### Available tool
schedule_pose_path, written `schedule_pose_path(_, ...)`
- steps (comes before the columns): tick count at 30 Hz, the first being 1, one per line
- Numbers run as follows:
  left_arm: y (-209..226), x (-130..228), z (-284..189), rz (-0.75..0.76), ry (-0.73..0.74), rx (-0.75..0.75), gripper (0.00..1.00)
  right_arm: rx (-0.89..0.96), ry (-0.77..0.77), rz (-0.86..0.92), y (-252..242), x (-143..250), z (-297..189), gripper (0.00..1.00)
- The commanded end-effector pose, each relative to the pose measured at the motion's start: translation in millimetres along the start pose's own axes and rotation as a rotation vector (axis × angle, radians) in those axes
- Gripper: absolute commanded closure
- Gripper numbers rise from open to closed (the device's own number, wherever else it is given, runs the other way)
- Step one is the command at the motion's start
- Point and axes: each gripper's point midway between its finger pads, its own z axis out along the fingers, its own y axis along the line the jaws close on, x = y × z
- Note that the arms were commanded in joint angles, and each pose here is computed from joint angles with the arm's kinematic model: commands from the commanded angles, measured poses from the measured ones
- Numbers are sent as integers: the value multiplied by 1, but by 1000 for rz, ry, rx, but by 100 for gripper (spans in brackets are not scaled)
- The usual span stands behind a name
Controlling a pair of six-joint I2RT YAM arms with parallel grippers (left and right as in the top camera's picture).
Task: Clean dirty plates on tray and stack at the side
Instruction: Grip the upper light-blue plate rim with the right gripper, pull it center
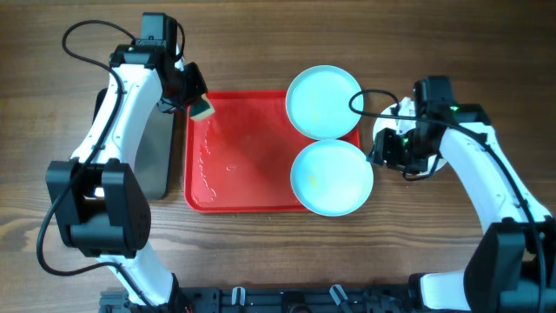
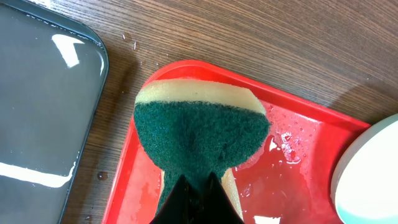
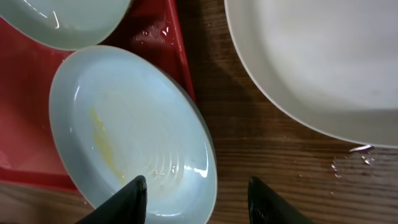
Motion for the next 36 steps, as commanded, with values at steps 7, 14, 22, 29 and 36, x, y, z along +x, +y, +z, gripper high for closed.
schedule_pose_path(7, -2, -5, -10, -13, -31, 0, 96, 47, 103, 6, -13, 21, 48, 67)
schedule_pose_path(14, -2, -5, -10, -12, -31, 0, 96, 47, 106, 12, -15, 24, 55, 96)
schedule_pose_path(22, -2, -5, -10, -13, -31, 1, 96, 34, 128, -85, 27, 33, 42, 96)
schedule_pose_path(29, -2, -5, -10, -12, -31, 0, 96, -58, -25, -122, 110, 8, 32, 96)
schedule_pose_path(36, 5, -9, -10, -14, -50, -39, 96, -13, -70, -173, 172, -16, 59, 96)
